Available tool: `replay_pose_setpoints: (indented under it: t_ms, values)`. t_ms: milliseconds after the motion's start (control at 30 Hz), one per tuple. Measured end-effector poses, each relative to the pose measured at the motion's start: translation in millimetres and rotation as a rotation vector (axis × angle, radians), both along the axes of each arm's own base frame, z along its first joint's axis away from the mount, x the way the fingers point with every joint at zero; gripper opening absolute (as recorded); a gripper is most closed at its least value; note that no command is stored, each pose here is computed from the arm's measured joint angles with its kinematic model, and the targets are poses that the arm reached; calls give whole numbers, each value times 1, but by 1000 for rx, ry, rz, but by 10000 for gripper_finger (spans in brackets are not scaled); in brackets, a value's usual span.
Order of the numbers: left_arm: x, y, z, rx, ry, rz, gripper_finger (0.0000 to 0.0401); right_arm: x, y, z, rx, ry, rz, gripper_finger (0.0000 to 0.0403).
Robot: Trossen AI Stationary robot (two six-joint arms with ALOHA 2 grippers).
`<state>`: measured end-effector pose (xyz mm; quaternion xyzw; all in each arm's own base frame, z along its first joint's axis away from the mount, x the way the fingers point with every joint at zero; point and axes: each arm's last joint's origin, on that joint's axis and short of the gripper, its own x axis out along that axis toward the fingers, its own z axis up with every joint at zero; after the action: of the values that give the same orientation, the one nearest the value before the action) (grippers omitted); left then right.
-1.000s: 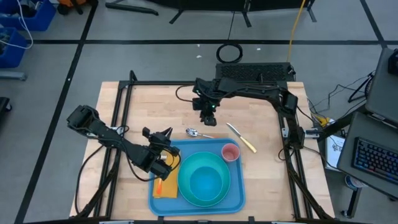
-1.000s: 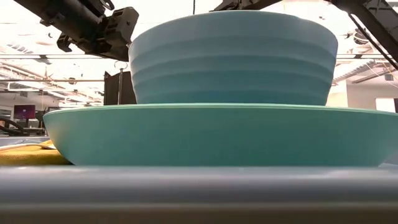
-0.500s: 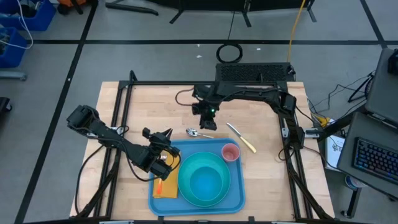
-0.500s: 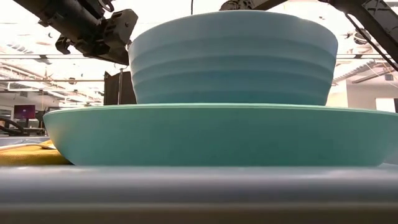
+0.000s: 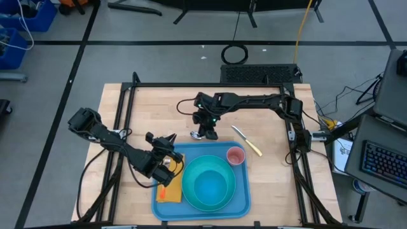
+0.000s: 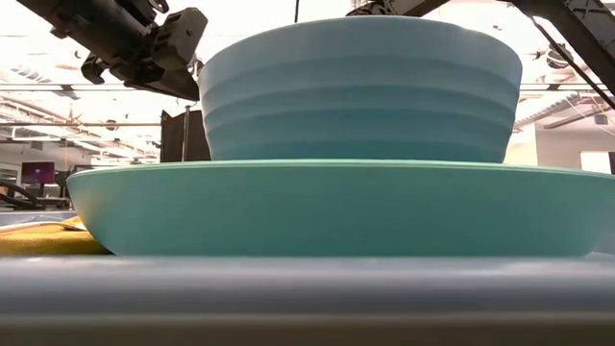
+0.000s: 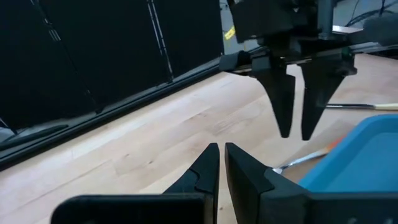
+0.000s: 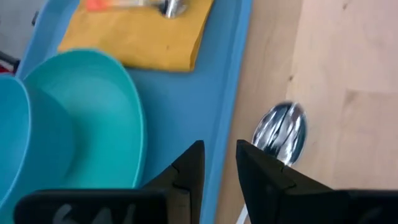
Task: Set up tray
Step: Put the orange spoon on top of the yellow table napkin to the right of the orange fork
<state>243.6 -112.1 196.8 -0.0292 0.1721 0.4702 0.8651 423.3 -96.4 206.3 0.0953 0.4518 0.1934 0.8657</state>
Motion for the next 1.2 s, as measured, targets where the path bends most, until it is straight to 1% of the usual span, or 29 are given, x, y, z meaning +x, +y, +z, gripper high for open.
replay_pose_setpoints:
  t_ms: [200,333,400,467,533,633,733,767,800,933,1000,1033,1067,1133,1200]
  values:
    - [0,0,0,-2,6,-1,33,2,-1,1,1,-19,-13,82]
    - [0,2,-1,-26,43,-2,33,-1,2,3,32,20,-33,77]
    - [1,5,-2,-34,92,-2,33,-7,4,9,38,45,-29,73]
    - [3,9,-3,-19,177,-22,33,-13,8,19,34,41,-1,69]
    - [5,14,-3,12,270,-45,33,-20,14,23,70,18,40,63]
    - [11,24,-3,47,349,-49,33,-30,24,27,115,-51,84,55]
    - [17,36,-2,56,384,-25,33,-46,33,40,121,-143,107,47]
    - [19,41,-1,44,398,-18,33,-52,34,43,119,-170,106,45]
    - [21,46,-1,12,410,-9,33,-58,36,46,115,-194,103,44]
    - [28,74,-5,-184,479,31,33,-85,43,48,105,-278,93,40]
    - [29,87,-6,-228,520,41,33,-99,47,50,100,-338,88,40]
    - [30,94,-6,-224,538,50,33,-105,48,49,98,-363,86,40]
    - [30,100,-5,-200,557,64,33,-112,49,48,95,-383,85,40]
    - [28,111,-2,-126,590,93,33,-124,52,42,95,-408,78,40]
    - [28,118,4,-84,567,125,33,-136,55,37,95,-435,73,40]
